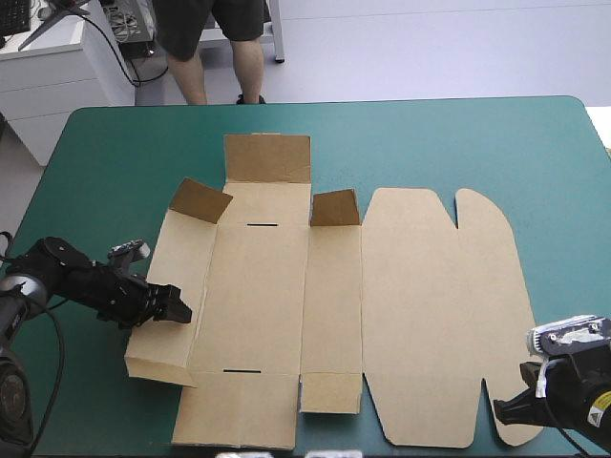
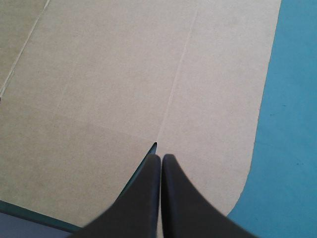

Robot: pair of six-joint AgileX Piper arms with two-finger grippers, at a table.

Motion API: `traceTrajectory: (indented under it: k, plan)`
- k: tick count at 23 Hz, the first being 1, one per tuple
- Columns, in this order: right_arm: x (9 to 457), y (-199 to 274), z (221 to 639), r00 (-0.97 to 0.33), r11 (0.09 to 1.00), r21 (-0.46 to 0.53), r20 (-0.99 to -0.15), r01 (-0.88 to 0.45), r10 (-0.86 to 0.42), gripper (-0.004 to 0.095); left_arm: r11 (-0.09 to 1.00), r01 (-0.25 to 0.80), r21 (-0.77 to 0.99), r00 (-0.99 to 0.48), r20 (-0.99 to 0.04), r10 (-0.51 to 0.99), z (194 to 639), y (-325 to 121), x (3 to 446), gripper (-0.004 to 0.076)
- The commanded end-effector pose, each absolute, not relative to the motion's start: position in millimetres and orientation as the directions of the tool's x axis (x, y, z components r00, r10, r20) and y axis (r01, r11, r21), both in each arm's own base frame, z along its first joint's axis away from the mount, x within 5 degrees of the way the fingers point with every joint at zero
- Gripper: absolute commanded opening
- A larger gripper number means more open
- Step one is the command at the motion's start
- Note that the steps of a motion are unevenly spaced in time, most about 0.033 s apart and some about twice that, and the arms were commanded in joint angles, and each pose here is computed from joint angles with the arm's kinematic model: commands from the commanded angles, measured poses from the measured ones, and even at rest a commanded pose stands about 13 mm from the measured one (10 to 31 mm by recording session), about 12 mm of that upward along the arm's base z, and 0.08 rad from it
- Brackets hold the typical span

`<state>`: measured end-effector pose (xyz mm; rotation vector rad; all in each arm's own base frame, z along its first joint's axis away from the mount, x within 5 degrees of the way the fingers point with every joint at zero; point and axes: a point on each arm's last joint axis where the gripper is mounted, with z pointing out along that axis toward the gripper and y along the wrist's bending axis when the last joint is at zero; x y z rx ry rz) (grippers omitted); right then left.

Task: Fold the box

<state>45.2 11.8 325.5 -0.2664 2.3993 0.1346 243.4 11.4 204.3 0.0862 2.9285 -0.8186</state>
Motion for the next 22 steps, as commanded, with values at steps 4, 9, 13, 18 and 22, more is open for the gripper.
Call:
traceTrajectory:
  k: [4,9,13,18,22]
  plan:
    - [48.2,12.4,333.9,-0.690,0.973,0.020,-0.708,-0.230,-0.148,-0.0014,0.823,0.086,-0.562,-0.993,-0.119,0.023,212.4,3.5,243.3,0.0240]
    - [48.2,12.4,333.9,-0.690,0.973,0.020,-0.708,-0.230,-0.148,-0.0014,0.819,0.090,-0.567,-0.993,-0.117,0.028,213.1,3.0,242.6,0.0059]
    - [48.3,11.9,333.9,-0.689,0.973,0.013,-0.708,-0.229,-0.152,-0.0014,0.777,0.134,-0.616,-0.984,-0.176,0.030,221.8,-1.7,247.8,-0.0008]
    - [47.9,10.8,337.4,-0.673,0.970,-0.016,-0.717,-0.242,-0.180,-0.0014,0.745,0.300,-0.596,-0.945,-0.293,0.146,270.9,-8.6,260.8,-0.0008]
    - [45.2,5.4,351.3,-0.641,0.974,-0.064,-0.744,-0.217,-0.192,-0.0014,0.796,0.417,-0.439,-0.892,-0.364,0.267,312.2,-28.2,272.7,-0.0008]
